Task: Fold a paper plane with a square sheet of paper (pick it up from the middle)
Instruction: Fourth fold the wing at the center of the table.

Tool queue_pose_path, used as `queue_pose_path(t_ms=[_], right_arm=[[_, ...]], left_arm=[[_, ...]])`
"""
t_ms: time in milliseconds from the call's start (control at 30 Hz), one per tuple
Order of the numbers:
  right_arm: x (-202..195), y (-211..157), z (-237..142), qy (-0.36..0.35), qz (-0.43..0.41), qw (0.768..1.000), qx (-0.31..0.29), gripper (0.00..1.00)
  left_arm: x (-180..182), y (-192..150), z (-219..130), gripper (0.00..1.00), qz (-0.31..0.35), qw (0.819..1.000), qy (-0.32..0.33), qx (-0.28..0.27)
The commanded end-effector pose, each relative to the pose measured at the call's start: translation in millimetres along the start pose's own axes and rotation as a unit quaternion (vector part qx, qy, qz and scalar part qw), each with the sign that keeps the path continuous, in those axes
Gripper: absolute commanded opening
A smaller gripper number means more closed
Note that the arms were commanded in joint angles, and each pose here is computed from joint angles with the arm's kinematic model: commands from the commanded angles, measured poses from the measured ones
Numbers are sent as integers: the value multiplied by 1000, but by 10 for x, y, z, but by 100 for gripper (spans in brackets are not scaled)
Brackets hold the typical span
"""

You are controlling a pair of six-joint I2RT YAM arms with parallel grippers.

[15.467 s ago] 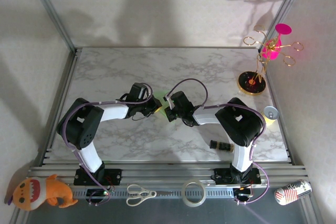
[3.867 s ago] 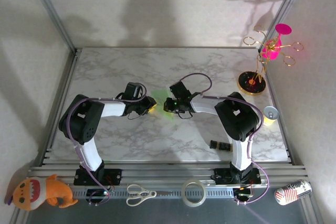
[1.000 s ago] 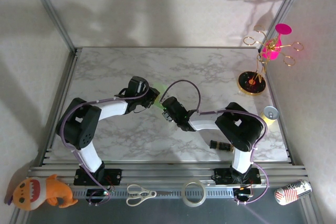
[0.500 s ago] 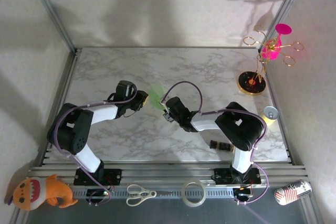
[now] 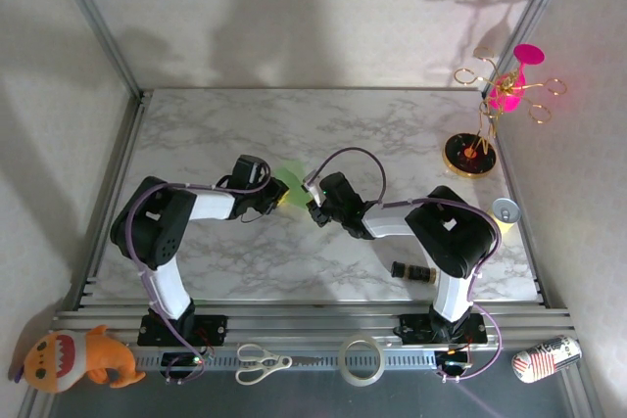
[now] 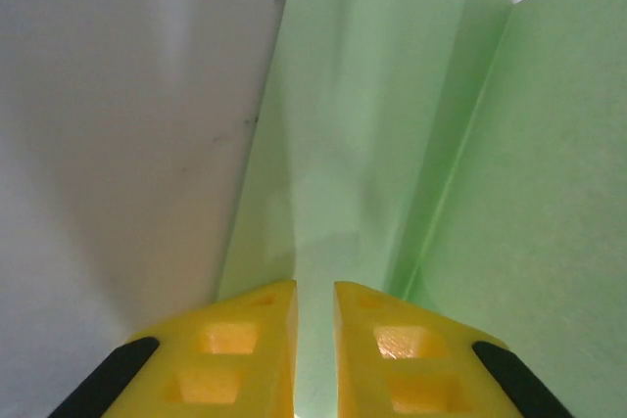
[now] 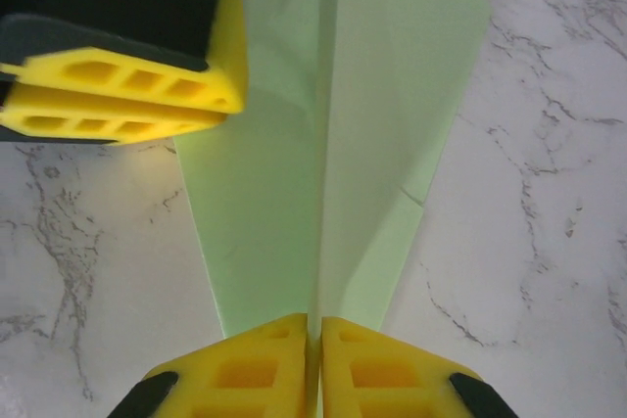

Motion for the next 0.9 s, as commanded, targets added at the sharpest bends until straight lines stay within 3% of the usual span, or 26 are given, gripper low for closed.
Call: queue_pose_path(t_ms=[0,600,867], right_arm=[[61,-59,61,32,13,999,2,12],[45,-118,129,106,83,991,17,12],[54,-47,105,119,87,989,15,13]], left_arm=[[-106,-38,61,17,17,1000,-11,10],[108,-38,79,16,23,999,27,6],[32,-37,56,22,62,998,30,9]])
Point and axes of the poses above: each hand's point on the last joint's axis, 136 mm out from that joint toward the fingers, its own z axis out along the fingers, its own x axis along the line the jaws close on, y = z × x, the point moved 2 cm from there along -z, back along the fingers, and after that the axes turned 6 degrees about -z, right-handed, at the moved point
